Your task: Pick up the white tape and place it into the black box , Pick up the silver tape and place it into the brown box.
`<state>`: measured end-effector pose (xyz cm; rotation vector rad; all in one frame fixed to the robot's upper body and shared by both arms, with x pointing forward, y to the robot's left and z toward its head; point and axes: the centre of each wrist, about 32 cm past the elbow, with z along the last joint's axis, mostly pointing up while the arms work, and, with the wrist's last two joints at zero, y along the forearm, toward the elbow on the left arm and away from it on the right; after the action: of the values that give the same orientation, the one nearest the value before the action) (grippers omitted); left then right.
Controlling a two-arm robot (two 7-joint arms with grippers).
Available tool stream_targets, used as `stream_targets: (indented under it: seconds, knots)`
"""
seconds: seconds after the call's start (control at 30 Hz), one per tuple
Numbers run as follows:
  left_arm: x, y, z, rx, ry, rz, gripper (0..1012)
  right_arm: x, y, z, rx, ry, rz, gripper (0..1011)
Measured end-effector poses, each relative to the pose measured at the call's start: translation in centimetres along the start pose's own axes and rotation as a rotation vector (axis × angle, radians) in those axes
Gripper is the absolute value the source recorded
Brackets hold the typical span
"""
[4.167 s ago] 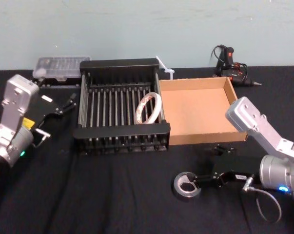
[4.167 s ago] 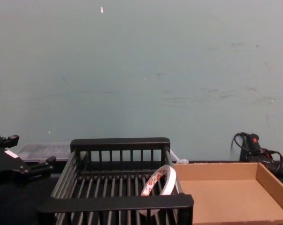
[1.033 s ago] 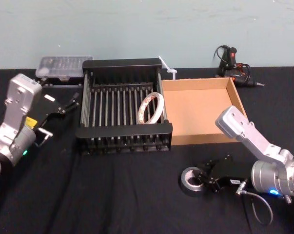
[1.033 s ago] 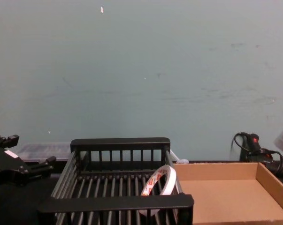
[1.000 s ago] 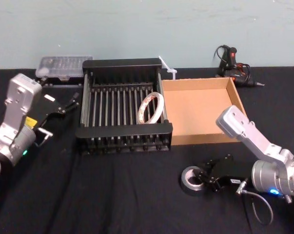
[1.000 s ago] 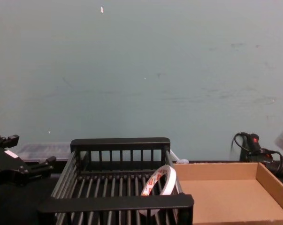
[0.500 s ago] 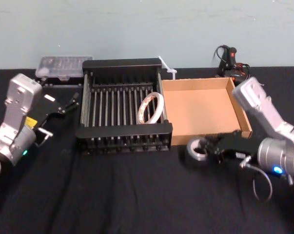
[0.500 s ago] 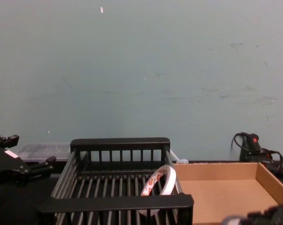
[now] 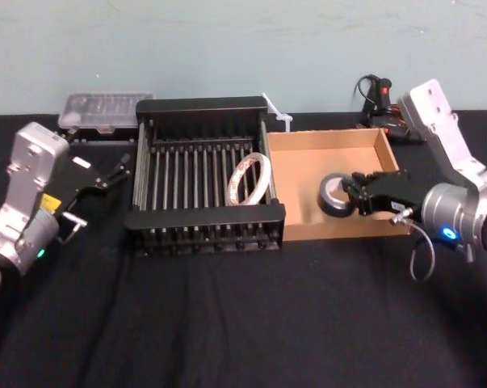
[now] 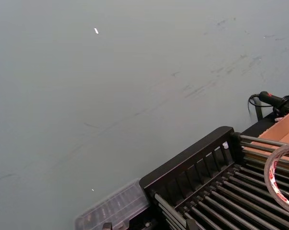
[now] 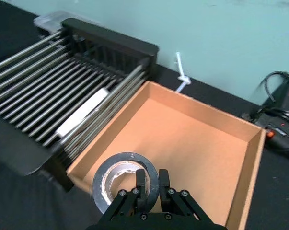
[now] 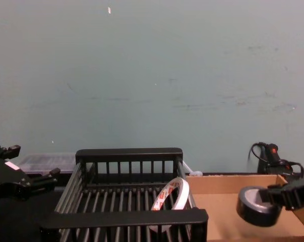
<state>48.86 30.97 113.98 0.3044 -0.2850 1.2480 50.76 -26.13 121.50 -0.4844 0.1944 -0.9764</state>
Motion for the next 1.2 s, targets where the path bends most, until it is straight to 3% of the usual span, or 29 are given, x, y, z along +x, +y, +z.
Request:
stream_targets:
  seconds: [0.43, 1.03, 1.2]
  knots:
    - [0.0, 0.0, 0.0, 0.0, 0.0, 0.0, 1001, 0.73, 1.8, 0.7, -0.002, 0.027, -0.083, 169]
    - [0.0, 0.0, 0.0, 0.0, 0.0, 0.0, 1001, 0.75, 1.9, 0.7, -0.002, 0.026, -0.086, 169]
    - [0.0, 0.0, 0.0, 0.0, 0.0, 0.0, 1001, 0.74, 1.9, 0.7, -0.001, 0.026, -0.085, 277]
